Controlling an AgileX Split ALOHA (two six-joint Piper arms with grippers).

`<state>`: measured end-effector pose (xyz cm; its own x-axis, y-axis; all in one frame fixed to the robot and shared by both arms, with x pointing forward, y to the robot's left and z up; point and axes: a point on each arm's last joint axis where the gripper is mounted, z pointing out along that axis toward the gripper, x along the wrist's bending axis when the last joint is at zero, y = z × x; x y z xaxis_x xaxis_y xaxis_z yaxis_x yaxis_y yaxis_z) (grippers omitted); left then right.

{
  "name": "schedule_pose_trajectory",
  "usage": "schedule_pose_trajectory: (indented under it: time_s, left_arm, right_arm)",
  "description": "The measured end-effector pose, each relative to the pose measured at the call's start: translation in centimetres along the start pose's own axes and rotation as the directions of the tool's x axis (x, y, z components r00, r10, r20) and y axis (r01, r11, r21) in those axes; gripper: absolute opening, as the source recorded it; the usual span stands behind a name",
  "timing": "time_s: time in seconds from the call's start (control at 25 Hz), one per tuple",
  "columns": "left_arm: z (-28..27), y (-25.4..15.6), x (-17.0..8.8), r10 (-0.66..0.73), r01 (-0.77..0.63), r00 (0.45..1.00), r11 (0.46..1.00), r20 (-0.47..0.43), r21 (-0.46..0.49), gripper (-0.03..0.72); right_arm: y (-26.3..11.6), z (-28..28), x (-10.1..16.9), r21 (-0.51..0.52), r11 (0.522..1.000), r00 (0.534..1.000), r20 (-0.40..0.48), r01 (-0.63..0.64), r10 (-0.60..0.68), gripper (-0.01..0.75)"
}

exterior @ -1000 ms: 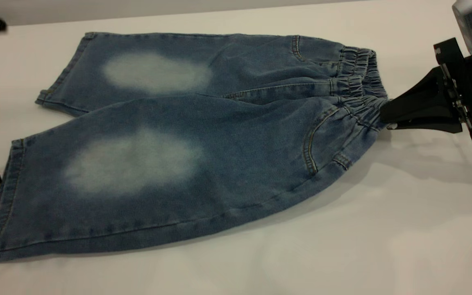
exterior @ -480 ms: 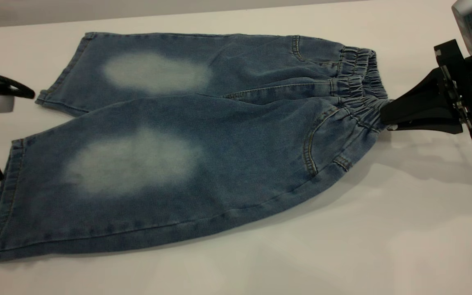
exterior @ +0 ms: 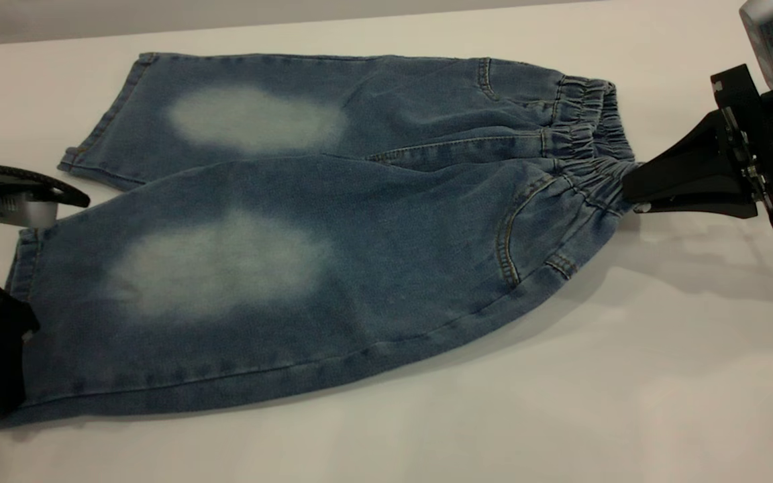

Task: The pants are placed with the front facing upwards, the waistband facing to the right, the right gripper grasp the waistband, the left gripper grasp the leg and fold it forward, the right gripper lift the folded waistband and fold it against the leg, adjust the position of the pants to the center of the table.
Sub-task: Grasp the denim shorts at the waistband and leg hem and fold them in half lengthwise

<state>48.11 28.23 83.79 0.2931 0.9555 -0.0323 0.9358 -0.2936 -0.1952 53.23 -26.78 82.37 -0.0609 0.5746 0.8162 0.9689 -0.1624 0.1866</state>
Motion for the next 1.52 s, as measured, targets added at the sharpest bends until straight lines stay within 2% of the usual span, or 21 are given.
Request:
schedule_pose_trajectory:
  time_s: [0.36,0.6,0.72,1.0,1.04,1.32,1.52]
  left_arm:
    - [1.5,0.1,0.0,0.000,-0.001,1.000,0.999,0.008,0.033,0.414]
    - [1.3,0.7,0.1,-0.015,0.015,1.000,1.000,0.011,0.001,0.406]
    - [1.3,0.8,0.0,-0.015,0.015,1.000,1.000,0.010,-0.006,0.349]
    - [1.3,0.8,-0.1,-0.039,0.039,0.999,0.999,0.028,-0.009,0.080]
    - [1.3,0.8,-0.1,-0.030,0.030,0.999,1.000,0.029,-0.006,0.063]
    - [-0.3,1.6,0.0,0.025,-0.029,0.998,0.997,0.056,0.076,0.059]
    - [-3.6,2.8,-0.3,0.053,-0.061,0.992,0.996,0.117,0.066,0.059]
  right_arm:
    - [0.0,0.0,0.0,0.000,1.000,1.000,0.000,0.000,0.000,0.029]
    - [0.0,0.0,0.0,0.000,1.000,1.000,0.000,-0.001,0.001,0.029]
    - [0.0,0.0,0.0,0.000,1.000,1.000,0.000,-0.001,0.001,0.029]
    - [0.0,0.0,0.0,0.000,1.000,1.000,0.000,-0.001,0.001,0.029]
    - [0.0,0.0,0.0,0.000,1.000,1.000,0.000,-0.001,0.001,0.029]
    - [0.0,0.0,0.0,0.000,1.000,1.000,-0.001,-0.001,0.001,0.029]
    - [-0.1,0.0,0.3,0.009,1.000,0.999,-0.032,0.003,-0.002,0.029]
